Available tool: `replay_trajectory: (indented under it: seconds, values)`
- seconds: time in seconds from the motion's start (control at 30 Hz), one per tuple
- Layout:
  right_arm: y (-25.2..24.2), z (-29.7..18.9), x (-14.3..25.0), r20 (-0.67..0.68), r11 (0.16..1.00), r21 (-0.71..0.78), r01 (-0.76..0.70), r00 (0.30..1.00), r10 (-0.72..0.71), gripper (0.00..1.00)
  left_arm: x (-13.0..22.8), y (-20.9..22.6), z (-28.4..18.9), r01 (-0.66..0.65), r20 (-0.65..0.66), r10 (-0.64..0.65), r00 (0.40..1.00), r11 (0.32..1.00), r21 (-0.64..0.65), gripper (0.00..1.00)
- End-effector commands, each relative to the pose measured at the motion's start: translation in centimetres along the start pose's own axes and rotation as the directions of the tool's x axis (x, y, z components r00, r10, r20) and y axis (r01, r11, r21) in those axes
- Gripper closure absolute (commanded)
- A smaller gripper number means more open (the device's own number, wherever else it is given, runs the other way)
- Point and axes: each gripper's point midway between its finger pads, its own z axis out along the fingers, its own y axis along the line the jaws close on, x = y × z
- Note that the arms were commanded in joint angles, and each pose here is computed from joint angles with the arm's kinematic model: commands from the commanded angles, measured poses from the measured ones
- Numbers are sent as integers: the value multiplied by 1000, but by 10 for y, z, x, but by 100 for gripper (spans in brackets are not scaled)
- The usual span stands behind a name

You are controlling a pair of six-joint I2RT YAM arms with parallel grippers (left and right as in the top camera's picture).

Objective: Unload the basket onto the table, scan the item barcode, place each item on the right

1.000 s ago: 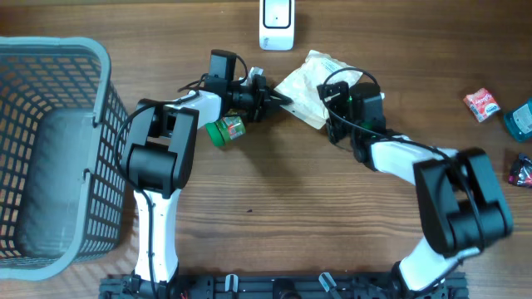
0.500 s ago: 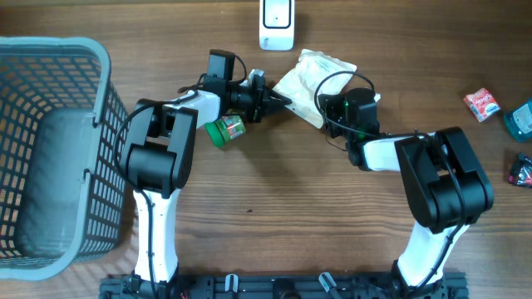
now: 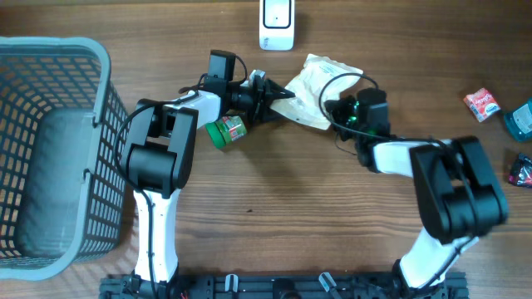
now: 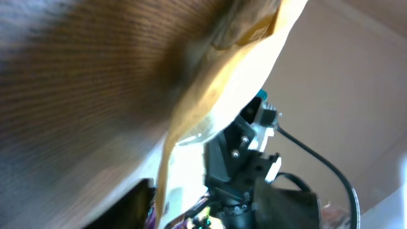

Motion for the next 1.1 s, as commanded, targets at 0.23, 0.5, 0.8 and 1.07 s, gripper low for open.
replay_trajectory:
  seconds: [0.23,0.5,0.8,1.07]
  values:
    - [54,-99,-37,37,985,-67,-162,986,165,95,-13,20,1,15,63,-13,998,999,-36,0]
    - [109,-162,-22,-115,894,-221,-390,921,373,95,-22,25,0,27,115,-20,993,998,-62,0]
    - [49,-170,-21,47,950,6,-311,949,311,36,-18,31,3,-14,105,23,994,996,-90,0]
    - [-46,-141,9,-52,930,338,-144,984,172,0,12,39,34,-114,0,115,993,985,-131,0]
